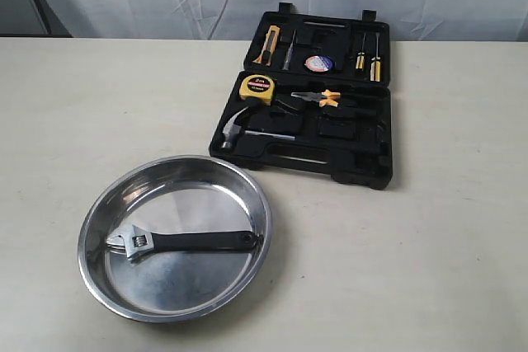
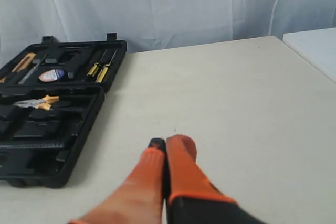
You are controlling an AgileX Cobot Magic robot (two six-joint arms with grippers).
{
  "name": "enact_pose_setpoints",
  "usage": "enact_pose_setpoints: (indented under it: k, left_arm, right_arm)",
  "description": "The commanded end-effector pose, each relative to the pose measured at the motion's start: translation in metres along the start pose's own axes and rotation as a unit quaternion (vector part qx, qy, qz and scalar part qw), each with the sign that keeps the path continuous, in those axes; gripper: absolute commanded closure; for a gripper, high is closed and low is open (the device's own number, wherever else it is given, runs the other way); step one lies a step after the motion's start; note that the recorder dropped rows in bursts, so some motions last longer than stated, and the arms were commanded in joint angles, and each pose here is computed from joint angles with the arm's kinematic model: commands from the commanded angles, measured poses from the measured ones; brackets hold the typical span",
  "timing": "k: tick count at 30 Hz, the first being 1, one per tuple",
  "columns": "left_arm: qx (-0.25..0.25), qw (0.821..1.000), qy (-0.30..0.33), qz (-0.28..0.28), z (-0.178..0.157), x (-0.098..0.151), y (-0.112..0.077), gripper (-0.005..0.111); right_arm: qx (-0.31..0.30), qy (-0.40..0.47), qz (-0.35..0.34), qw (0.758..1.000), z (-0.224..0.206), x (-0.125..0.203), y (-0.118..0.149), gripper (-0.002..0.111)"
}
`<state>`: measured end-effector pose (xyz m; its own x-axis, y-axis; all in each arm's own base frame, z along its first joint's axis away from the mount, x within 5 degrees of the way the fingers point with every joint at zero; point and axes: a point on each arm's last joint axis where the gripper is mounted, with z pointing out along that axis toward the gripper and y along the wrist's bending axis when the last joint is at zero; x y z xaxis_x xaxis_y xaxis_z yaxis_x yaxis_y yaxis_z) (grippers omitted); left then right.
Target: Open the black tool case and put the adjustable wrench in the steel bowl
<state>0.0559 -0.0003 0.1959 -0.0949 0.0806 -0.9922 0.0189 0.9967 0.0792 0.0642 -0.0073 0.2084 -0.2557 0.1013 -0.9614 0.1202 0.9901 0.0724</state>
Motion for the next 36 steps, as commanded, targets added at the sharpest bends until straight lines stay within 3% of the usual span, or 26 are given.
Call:
enact_pose_setpoints:
  k: [1, 20, 36]
  left_arm:
    - [0.001, 1.0, -0.002, -0.001, 0.0, -0.001, 0.0, 0.106]
    - [0.001, 1.0, -0.002, -0.001, 0.0, -0.001, 0.0, 0.106]
    - [0.001, 1.0, -0.002, -0.001, 0.0, -0.001, 0.0, 0.106]
  right_arm:
    - [0.005, 0.004, -0.009, 1.0, 0.003, 0.016, -0.002, 0.109]
    - [0.001, 0.006, -0.054, 0.999, 0.002, 0.026, -0.002, 0.109]
    - [-0.007, 0.008, -0.024, 1.0, 0.002, 0.027, -0.001, 0.109]
